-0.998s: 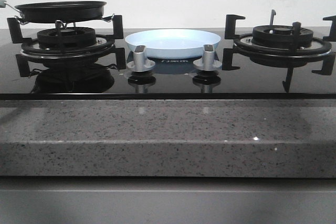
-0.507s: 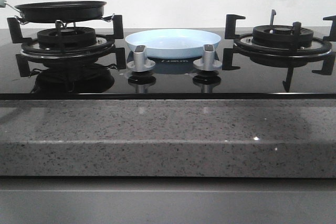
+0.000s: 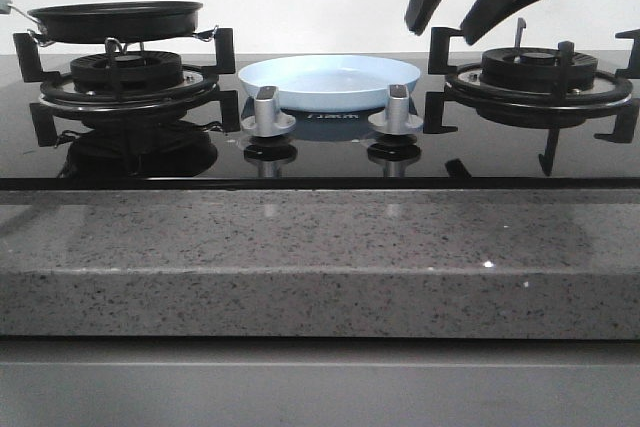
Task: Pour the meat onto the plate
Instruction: 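Lower the right gripper and grasp the rim of the light blue plate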
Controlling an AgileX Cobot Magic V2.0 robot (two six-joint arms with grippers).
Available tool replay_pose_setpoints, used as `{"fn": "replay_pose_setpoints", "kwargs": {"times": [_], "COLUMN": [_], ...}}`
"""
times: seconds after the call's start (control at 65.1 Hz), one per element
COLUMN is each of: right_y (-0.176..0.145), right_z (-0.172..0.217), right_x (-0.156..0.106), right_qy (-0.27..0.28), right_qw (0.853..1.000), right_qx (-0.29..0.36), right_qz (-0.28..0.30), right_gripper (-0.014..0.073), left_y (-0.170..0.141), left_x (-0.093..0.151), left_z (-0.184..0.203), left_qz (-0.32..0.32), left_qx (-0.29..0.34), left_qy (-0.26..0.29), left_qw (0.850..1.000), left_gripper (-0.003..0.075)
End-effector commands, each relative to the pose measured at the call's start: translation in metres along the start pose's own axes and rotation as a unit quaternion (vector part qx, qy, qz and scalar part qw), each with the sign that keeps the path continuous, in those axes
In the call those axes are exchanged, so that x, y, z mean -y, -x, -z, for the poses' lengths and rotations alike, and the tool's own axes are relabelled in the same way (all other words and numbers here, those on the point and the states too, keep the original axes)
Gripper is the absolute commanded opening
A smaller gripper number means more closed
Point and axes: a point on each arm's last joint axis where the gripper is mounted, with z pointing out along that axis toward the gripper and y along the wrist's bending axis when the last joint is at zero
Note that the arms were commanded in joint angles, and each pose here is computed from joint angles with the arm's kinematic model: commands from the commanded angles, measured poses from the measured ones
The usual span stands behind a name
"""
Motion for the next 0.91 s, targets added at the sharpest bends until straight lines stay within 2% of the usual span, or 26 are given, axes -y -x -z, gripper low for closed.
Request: {"fn": "replay_pose_setpoints", "kwargs": {"times": [0.0,0.322,0.768,0.891], "right_y": [0.02,0.045,0.043,0.043], "right_z": [0.021,-0.006,-0.033,-0.036], "right_x": [-0.007,-0.004,0.003,0.004], "right_qy": [0.014,0.014,0.013,0.012], "right_qw": [0.998,0.998,0.999,0.999], "right_qx": [0.055,0.059,0.024,0.021], "right_qz": [0.007,0.025,0.047,0.047], "right_gripper": [0.0463,0.0463,0.0463,0.0398], "left_y": [0.015,0.015,0.015,0.015], "left_x": [0.002,0.002,0.002,0.002], "left_z": [0.005,0.005,0.005,0.005], "left_qz": [-0.002,-0.002,-0.002,-0.002], "left_qx": [0.048,0.047,0.047,0.047], "left_qy": [-0.005,-0.005,-0.005,-0.005], "left_qw": [0.999,0.999,0.999,0.999], "left_gripper": [0.0491,0.0491,0.0491,0.0491]}}
